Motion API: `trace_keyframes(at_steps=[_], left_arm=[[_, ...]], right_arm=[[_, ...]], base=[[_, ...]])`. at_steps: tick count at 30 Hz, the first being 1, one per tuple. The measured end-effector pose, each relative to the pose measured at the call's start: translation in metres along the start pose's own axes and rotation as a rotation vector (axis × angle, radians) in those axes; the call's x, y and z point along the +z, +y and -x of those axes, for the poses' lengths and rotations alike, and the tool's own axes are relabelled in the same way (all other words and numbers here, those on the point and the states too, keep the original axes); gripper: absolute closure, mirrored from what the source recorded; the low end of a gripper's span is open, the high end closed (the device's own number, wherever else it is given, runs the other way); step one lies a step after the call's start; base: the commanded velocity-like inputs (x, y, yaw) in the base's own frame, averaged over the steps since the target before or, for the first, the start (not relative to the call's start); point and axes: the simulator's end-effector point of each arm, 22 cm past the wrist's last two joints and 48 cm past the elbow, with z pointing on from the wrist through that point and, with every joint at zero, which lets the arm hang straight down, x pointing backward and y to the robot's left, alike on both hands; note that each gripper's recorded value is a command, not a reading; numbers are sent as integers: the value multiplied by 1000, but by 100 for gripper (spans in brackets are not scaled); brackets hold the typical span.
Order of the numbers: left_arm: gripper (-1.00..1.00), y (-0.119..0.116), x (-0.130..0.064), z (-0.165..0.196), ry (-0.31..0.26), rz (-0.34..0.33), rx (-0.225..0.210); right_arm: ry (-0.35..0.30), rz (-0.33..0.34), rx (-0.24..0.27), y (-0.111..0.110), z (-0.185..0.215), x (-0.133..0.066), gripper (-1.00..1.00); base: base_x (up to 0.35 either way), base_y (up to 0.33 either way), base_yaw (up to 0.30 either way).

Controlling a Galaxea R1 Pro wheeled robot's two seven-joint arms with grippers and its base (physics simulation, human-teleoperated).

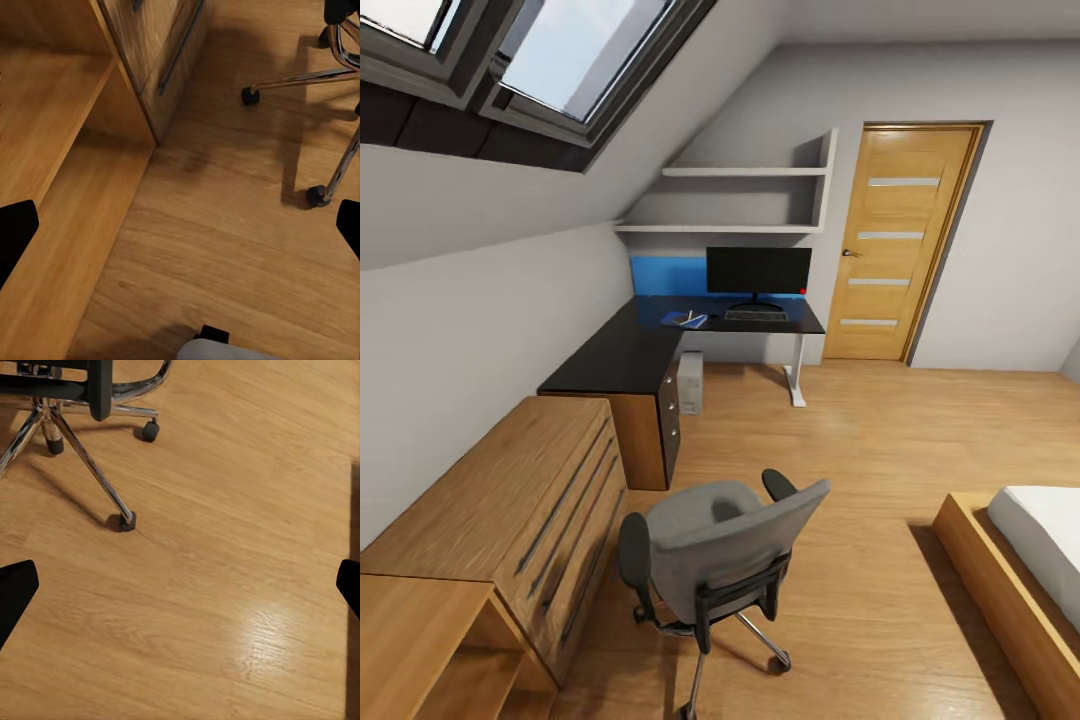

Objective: In the bedroom, organize the workspace by keeping the computer under the desk, ensuring the monitor is on the desk, placing the keyboard on the desk next to the monitor, placing the mouse on the desk next to the keyboard, moving the folder from the swivel chair onto the desk next to the mouse, stacking the notebook on top of the folder with the pen on top of the notebook, and positioning the swivel chair next to the desk.

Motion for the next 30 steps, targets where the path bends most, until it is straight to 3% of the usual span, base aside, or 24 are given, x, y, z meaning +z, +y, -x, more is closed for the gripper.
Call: trace_keyframes(at_steps=[15, 30], left_arm=[[-100, 0, 1, 2, -7, 0, -1], [-100, 0, 1, 4, -11, 0, -2]], right_arm=[[-7, 0, -4, -1, 3, 0, -100], [-10, -2, -4, -2, 4, 0, -100]], base=[[-1, 1, -103], [-135, 119, -122]])
